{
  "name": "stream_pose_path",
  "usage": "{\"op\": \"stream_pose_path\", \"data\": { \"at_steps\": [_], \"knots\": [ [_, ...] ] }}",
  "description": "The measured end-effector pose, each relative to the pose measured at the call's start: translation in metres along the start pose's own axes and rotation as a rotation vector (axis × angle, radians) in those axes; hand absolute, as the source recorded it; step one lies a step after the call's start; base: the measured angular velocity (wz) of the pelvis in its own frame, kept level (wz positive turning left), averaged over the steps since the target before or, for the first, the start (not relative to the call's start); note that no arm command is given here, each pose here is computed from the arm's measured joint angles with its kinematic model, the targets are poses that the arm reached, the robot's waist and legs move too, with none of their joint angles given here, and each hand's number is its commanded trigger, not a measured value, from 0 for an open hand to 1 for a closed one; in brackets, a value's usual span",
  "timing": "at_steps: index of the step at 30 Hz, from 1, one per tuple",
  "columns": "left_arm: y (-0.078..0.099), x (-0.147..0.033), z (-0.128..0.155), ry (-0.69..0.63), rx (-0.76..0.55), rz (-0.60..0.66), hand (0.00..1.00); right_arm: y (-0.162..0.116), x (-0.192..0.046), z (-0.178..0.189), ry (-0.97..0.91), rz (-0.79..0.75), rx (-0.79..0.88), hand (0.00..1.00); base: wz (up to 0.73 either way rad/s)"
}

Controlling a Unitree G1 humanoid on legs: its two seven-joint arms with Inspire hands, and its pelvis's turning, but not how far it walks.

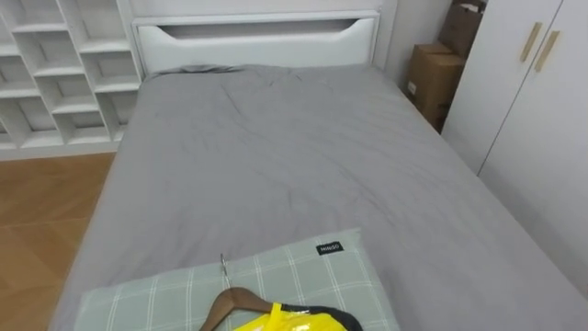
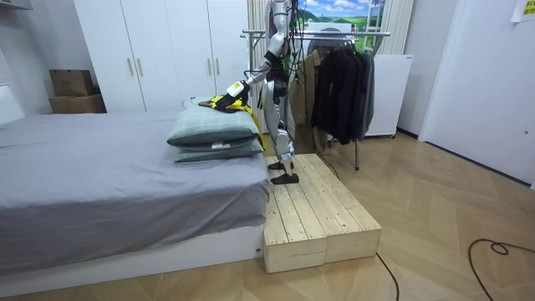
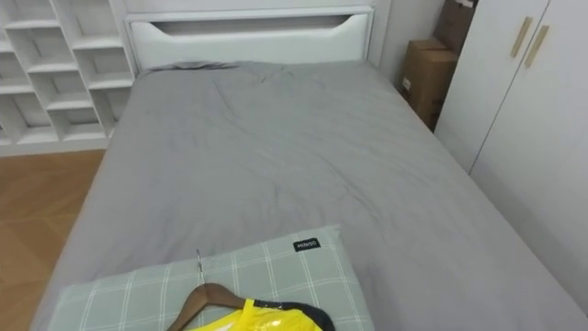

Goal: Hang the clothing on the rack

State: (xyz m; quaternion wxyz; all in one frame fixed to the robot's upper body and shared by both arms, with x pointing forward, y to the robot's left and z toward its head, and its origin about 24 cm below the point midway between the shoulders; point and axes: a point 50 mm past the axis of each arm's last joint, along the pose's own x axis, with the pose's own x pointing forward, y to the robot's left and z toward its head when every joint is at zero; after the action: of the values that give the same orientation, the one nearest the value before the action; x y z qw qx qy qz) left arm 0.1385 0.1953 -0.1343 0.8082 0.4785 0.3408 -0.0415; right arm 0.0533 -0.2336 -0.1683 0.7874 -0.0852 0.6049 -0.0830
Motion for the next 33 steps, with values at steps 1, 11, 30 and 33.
{"op": "stream_pose_path", "data": {
  "at_steps": [1, 11, 30, 33],
  "knots": [
    [0.0, 0.0, 0.0, 0.0, 0.001, 0.0, 0.0, 0.0, 0.0, 0.0, 0.0, 0.002, -0.005, 0.0, 0.0],
    [0.019, 0.018, 0.011, -0.015, 0.006, 0.042, 0.0, 0.002, 0.001, 0.006, -0.012, 0.014, -0.015, 0.0, 0.0],
    [0.1, 0.056, 0.068, -0.171, -0.035, 0.25, 0.0, 0.005, 0.005, 0.051, -0.078, 0.016, -0.12, 0.0, 0.05],
    [0.109, 0.059, 0.078, -0.192, -0.037, 0.27, 0.0, 0.007, 0.006, 0.065, -0.113, 0.014, -0.138, 0.0, 0.05]
  ]
}}
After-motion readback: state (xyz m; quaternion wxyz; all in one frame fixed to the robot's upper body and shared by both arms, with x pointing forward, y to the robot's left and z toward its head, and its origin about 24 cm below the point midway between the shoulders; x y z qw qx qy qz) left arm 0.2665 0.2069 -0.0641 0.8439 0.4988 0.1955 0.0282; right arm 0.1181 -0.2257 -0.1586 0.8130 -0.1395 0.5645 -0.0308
